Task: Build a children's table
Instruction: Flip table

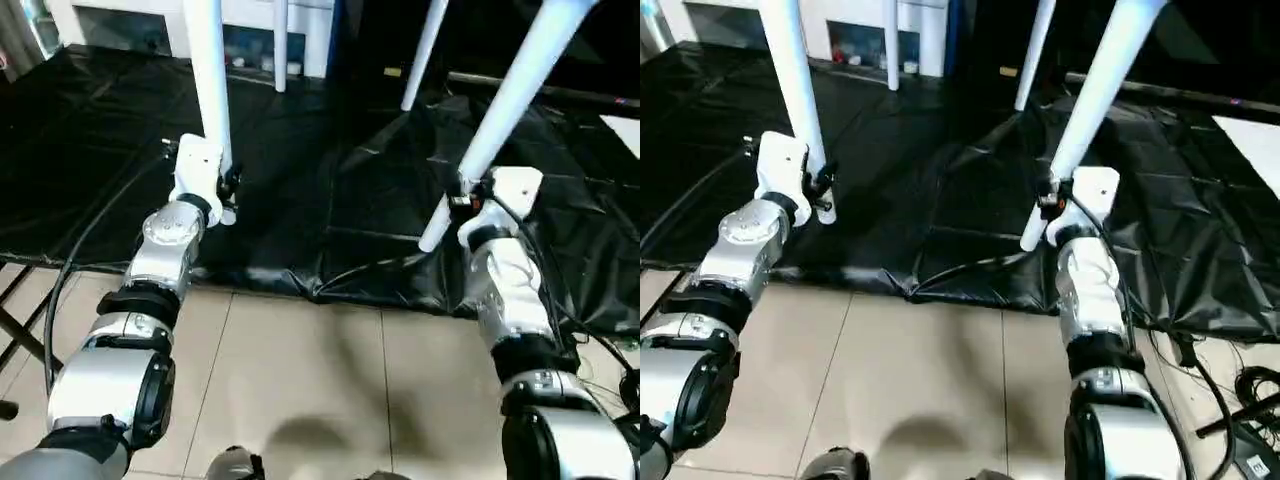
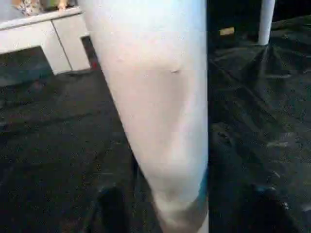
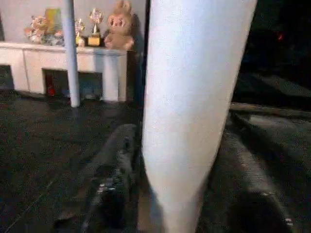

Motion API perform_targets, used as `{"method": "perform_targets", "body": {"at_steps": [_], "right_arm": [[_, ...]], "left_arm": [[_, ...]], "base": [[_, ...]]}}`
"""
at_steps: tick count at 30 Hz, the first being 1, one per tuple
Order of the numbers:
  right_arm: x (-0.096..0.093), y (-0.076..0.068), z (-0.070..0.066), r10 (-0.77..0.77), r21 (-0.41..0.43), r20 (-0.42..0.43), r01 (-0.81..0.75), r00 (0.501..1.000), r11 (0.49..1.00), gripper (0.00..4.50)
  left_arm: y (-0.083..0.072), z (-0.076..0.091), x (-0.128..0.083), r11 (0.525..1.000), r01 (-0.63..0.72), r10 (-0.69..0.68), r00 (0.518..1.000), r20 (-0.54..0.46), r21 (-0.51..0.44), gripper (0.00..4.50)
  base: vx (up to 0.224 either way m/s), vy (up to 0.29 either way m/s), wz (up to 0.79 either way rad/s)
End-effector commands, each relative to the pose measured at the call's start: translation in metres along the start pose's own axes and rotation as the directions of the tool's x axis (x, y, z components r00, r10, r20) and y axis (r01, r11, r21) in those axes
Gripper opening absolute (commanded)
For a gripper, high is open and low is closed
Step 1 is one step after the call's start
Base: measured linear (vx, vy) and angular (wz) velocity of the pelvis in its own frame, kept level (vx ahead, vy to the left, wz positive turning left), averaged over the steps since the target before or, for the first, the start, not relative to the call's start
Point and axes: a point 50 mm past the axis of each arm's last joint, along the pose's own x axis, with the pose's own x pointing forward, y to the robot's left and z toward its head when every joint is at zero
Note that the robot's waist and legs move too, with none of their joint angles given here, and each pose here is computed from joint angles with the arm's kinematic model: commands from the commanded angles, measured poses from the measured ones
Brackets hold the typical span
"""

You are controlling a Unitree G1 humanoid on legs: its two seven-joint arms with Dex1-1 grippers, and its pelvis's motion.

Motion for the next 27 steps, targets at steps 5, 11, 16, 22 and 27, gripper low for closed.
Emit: {"method": "perform_targets", "body": {"at_steps": [5, 11, 16, 22, 27], "right_arm": [[-0.014, 0.004, -0.005, 0.06, 0.02, 0.018, -0.061, 0.998, 0.998, 2.87], [-0.04, -0.001, -0.016, 0.051, 0.022, -0.002, -0.051, 0.999, 0.998, 3.09], [-0.071, 0.005, -0.021, 0.109, 0.017, -0.039, -0.109, 0.993, 0.994, 3.09], [-0.094, 0.014, -0.006, 0.125, -0.01, -0.046, -0.126, 0.991, 0.992, 3.09], [-0.105, 0.013, -0.003, 0.108, 0.005, -0.084, -0.108, 0.991, 0.994, 3.09]], "left_arm": [[0.0, 0.004, -0.015, 1.0, 0.013, -0.013, 0.992, 0.126, 0.0, 2.8], [0.011, 0.001, -0.041, 0.996, -0.065, 0.055, 0.983, 0.177, 0.053, 3.25], [0.004, -0.004, -0.073, 0.993, -0.03, 0.054, 0.974, 0.218, -0.111, 3.25], [-0.023, -0.019, -0.108, 0.97, 0.048, -0.015, 0.99, 0.138, -0.237, 3.25], [-0.027, -0.013, -0.125, 0.993, -0.065, 0.074, 0.993, 0.089, -0.1, 3.25]], "base": [[0.0, 0.0, 0.0], [0.0, 0.0, 0.0], [0.0, 0.0, 0.0], [0.0, 0.0, 0.0], [0.0, 0.0, 0.0]]}}
